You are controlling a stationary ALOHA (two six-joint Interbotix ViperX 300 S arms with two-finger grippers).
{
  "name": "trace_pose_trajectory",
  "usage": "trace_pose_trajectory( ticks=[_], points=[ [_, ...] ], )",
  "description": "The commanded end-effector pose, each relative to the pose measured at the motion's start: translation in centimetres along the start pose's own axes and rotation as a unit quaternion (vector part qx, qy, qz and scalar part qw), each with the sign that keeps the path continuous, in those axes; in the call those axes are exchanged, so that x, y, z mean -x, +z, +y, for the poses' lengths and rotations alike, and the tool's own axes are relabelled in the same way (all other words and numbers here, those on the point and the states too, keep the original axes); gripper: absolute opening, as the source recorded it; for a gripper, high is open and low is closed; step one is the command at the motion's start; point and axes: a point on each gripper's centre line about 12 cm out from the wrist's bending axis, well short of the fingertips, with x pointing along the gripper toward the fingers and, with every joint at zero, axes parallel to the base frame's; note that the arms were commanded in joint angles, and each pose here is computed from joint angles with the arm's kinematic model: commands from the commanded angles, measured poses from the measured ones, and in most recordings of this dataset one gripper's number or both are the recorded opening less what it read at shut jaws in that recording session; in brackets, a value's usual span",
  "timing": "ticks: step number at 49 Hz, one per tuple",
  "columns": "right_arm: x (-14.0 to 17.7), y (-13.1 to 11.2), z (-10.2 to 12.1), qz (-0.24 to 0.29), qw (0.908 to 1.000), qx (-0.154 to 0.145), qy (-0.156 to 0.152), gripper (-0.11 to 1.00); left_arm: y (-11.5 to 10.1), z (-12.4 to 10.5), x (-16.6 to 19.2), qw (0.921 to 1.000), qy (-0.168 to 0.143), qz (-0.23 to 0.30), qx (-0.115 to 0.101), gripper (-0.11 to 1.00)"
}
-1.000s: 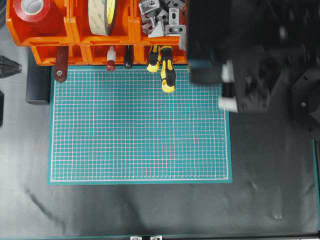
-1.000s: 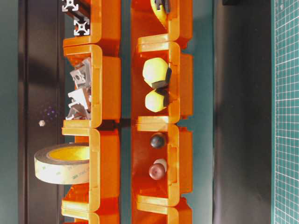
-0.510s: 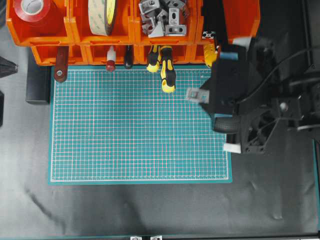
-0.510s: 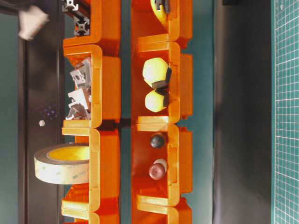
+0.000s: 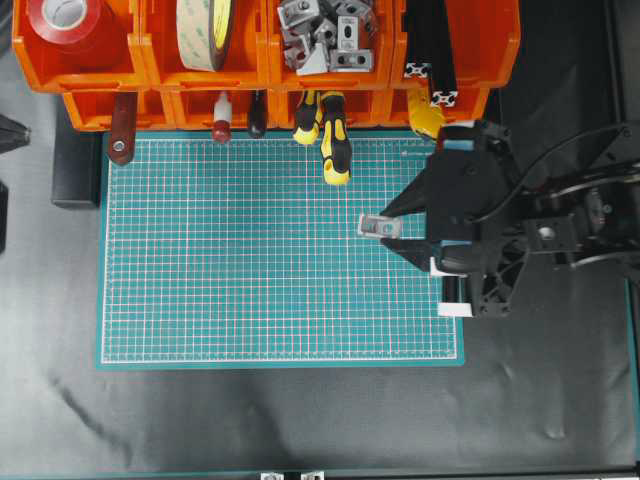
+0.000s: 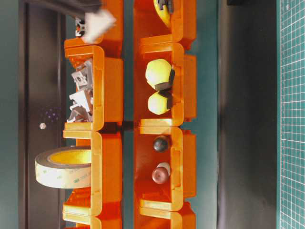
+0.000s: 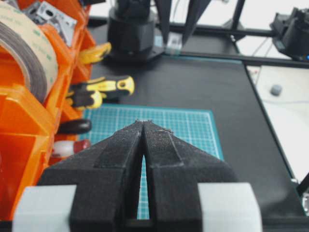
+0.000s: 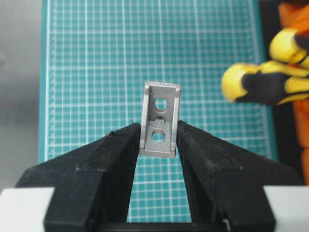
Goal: Pick corner brachets from container rack with right arm.
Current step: 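Lower the bracket onto the teal mat and open the right gripper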
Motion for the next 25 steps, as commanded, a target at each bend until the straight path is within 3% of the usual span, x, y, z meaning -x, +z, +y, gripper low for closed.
trace_pose_trajectory(
  ticks=[1,13,25],
  points=[
    [-1.0,-0.4,0.5,-0.017,0.9997,-0.005,0.019,0.25,1.2,-0.2,0.1,0.9999,-0.005,-0.013,-0.001,0.00],
    [-6.4,-2.2,1.8,0.012,0.9994,-0.007,0.032,0.25,1.2,-0.3,0.1,0.9999,-0.006,-0.016,-0.001,0.00],
    [-11.7,-1.7,3.6,0.032,0.9987,0.004,0.040,0.25,1.1,-0.3,0.0,0.9999,-0.006,-0.013,-0.001,0.00]
  ],
)
